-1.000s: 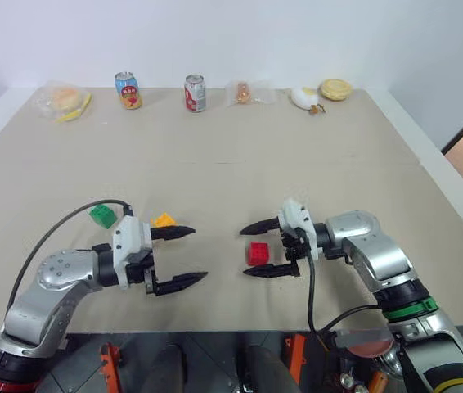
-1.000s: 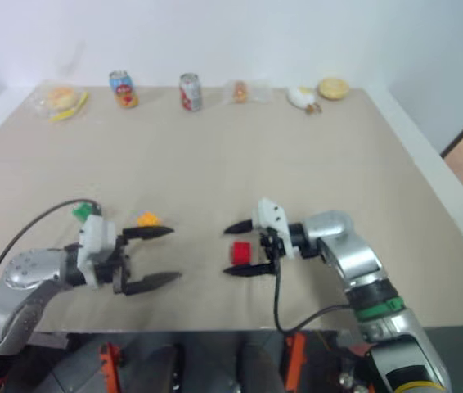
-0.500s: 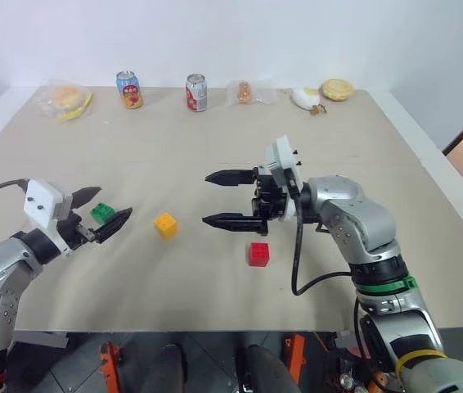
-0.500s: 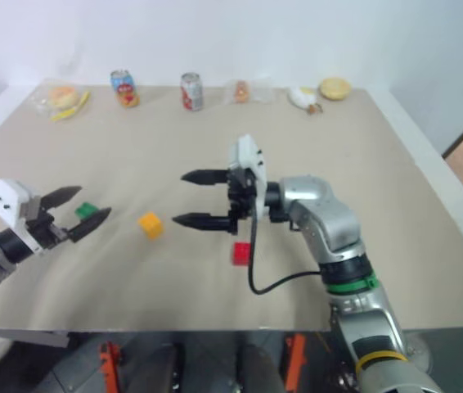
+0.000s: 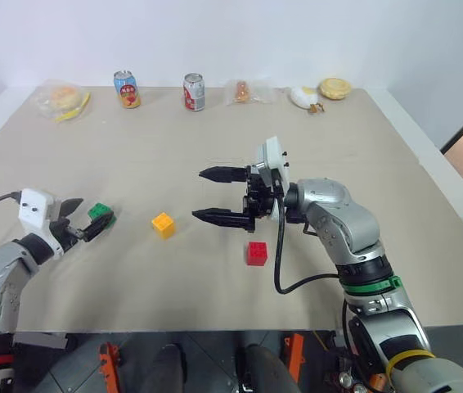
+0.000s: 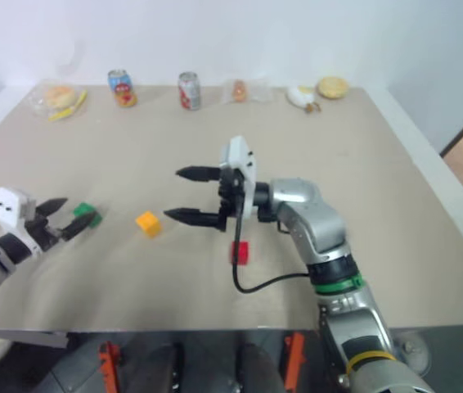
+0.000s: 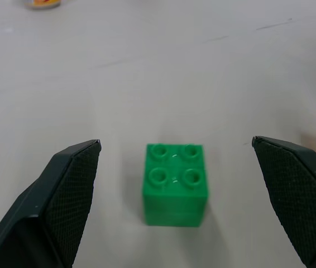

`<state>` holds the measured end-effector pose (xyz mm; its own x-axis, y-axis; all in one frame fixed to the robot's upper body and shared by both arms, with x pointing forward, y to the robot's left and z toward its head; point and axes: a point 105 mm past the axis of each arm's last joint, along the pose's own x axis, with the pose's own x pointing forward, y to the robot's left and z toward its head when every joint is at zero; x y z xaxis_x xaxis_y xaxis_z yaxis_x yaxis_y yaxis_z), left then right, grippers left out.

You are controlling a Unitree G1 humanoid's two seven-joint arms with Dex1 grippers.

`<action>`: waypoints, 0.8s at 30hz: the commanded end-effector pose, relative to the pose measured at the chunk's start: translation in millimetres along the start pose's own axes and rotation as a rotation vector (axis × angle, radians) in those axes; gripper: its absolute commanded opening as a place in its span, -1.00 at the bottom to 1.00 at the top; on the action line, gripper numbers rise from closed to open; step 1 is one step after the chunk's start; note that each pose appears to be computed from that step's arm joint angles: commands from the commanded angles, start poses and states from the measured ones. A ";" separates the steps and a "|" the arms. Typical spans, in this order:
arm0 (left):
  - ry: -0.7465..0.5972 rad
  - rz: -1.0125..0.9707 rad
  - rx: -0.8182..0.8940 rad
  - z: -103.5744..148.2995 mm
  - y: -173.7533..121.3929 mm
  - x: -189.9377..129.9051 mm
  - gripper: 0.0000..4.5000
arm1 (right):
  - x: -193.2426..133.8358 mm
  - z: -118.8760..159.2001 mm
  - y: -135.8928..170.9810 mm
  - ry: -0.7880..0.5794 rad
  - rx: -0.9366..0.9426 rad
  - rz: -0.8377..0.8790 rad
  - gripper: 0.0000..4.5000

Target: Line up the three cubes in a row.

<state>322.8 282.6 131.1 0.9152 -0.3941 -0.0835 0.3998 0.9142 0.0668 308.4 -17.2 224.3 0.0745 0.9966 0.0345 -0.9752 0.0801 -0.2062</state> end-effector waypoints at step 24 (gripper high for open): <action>-0.255 -0.351 0.121 88.0 -52.7 17.9 -0.41 | -36.4 26.3 22.2 -0.008 -0.009 0.081 1.00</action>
<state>329.9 232.0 190.4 0.7567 -0.6472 0.0920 0.6335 0.7607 0.1414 290.5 -48.1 230.3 0.0387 0.9992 -0.0060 -0.9824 0.0370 -0.1831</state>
